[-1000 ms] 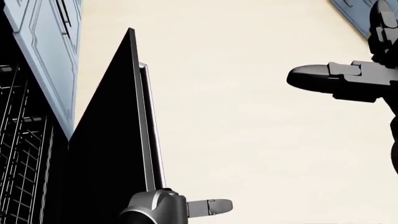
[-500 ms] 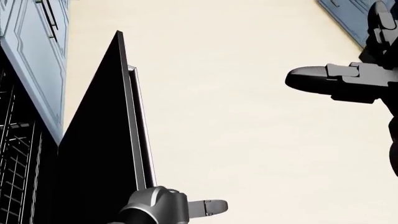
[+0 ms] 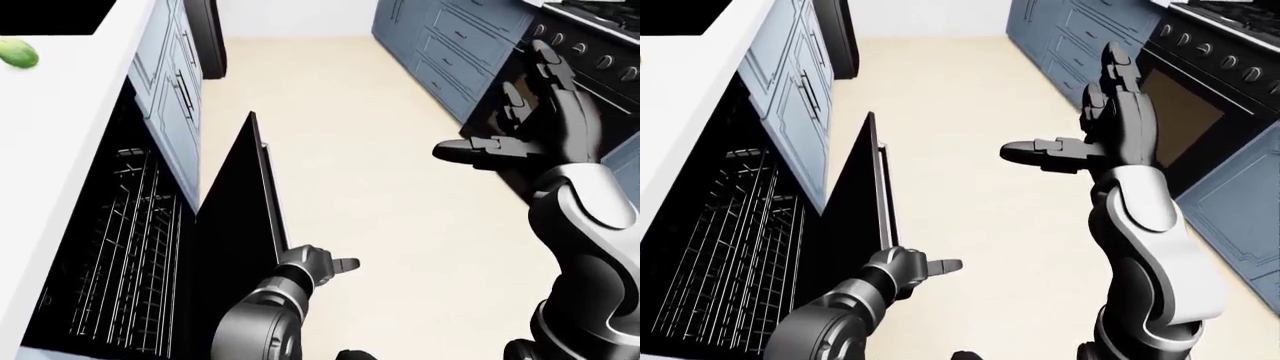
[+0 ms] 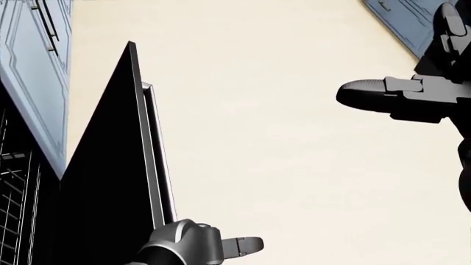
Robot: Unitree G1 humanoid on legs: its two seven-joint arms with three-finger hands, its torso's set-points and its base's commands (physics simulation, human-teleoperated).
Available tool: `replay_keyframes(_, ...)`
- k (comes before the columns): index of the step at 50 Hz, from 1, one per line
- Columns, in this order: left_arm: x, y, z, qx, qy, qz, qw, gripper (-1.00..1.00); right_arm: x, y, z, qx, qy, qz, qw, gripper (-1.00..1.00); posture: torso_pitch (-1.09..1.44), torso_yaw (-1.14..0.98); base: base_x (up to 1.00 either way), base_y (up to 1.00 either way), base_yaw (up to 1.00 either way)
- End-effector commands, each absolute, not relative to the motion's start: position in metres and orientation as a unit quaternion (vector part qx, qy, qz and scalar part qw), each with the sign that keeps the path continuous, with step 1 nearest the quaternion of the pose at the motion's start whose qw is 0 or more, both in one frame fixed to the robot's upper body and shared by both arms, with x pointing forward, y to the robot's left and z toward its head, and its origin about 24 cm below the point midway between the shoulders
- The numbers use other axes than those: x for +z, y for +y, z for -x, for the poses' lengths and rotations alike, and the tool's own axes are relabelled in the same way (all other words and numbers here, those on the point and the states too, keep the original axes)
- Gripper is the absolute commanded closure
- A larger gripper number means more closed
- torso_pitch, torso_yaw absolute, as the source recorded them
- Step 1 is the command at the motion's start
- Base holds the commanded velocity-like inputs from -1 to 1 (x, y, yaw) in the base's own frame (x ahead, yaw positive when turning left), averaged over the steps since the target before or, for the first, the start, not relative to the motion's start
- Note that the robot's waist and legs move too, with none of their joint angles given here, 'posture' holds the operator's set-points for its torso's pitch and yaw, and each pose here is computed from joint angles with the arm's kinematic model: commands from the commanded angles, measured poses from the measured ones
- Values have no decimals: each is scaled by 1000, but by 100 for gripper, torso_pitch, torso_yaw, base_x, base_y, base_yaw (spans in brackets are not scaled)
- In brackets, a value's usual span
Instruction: Close the dishwasher door
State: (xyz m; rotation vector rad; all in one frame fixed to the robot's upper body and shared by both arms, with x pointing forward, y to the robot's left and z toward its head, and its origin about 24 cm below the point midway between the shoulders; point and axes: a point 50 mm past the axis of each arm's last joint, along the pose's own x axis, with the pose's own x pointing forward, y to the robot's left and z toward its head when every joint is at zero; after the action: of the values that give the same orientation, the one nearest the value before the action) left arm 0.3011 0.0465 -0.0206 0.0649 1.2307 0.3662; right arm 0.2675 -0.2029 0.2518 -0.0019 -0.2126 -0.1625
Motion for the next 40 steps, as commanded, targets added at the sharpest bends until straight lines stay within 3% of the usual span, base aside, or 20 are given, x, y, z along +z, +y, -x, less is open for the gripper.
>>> replay_keyframes(1, -11, 65, -311, 230, 545, -83, 802, -100, 266, -204, -262, -86, -148, 4, 985, -100, 94, 0, 0, 0, 0)
replay_keyframes(40, -8, 84, -308, 316, 549, -122, 764, -100, 265, -203, -262, -85, -146, 5, 986, -100, 94, 0, 0, 0, 0)
